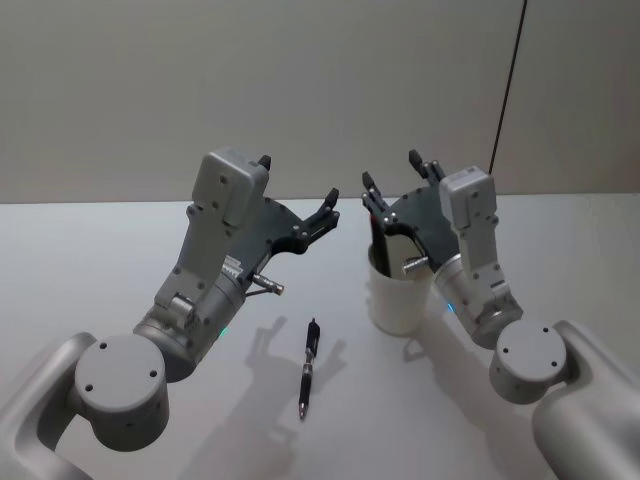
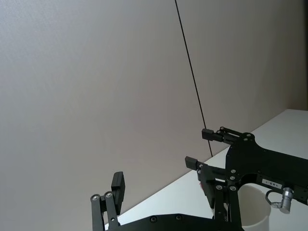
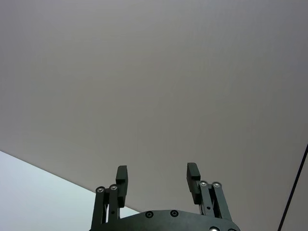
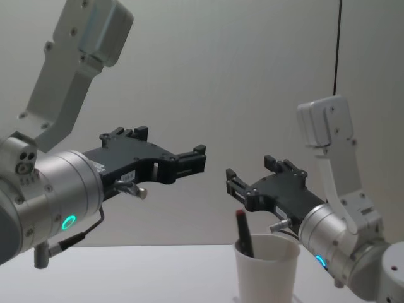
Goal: Place the pen into the pen holder.
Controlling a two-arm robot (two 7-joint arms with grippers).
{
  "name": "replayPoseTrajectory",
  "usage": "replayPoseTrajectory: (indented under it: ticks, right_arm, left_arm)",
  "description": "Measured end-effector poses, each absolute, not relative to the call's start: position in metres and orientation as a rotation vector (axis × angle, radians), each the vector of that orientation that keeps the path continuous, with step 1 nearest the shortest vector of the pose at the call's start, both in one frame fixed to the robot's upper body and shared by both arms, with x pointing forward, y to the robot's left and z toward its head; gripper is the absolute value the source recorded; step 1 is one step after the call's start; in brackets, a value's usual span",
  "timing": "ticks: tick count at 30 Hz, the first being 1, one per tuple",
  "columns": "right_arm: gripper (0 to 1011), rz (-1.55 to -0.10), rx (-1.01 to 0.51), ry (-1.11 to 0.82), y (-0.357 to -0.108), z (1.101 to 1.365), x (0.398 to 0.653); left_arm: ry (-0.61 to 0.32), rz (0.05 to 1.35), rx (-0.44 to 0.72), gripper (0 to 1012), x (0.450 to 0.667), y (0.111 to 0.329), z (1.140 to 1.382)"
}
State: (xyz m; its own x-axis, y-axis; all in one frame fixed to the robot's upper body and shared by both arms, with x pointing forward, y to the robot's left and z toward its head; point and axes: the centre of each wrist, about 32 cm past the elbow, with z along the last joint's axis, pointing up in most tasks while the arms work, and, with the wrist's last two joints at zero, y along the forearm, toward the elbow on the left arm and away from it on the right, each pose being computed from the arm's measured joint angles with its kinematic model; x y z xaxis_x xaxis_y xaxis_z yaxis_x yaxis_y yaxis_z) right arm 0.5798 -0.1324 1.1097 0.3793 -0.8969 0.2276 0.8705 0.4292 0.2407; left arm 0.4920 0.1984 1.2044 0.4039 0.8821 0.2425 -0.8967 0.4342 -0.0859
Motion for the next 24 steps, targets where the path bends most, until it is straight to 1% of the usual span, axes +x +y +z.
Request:
replayPoseTrajectory:
  ticks: [1,5,7,9,10,17,24]
  right_arm:
    - [783,-1.13,0.087,-0.345,-0.133,1.11,0.58]
    - [872,-1.13,0.091,-0.343,-0.133,1.109,0.58]
    - [942,-1.13,0.093,-0.343,-0.133,1.109,0.58]
    - [957,-1.13,0.095,-0.343,-0.133,1.109,0.58]
    - [999,-1.131,0.097,-0.342,-0.133,1.109,0.58]
    - [1001,-1.137,0.122,-0.34,-0.135,1.113,0.577]
    - [1001,-1.164,0.163,-0.328,-0.141,1.123,0.568]
  left_arm:
    - [-0.268,1.124,0.061,1004,0.492,0.198,1.204]
    - [-0.268,1.124,0.061,1004,0.492,0.198,1.204]
    - [-0.268,1.124,0.061,1004,0.492,0.198,1.204]
    - [-0.268,1.124,0.061,1004,0.492,0.198,1.204]
    - [-0.268,1.124,0.061,1004,0.492,0.198,1.204]
    - [-0.268,1.124,0.061,1004,0.492,0.198,1.204]
    - [-0.268,1.124,0.061,1004,0.492,0.198,1.204]
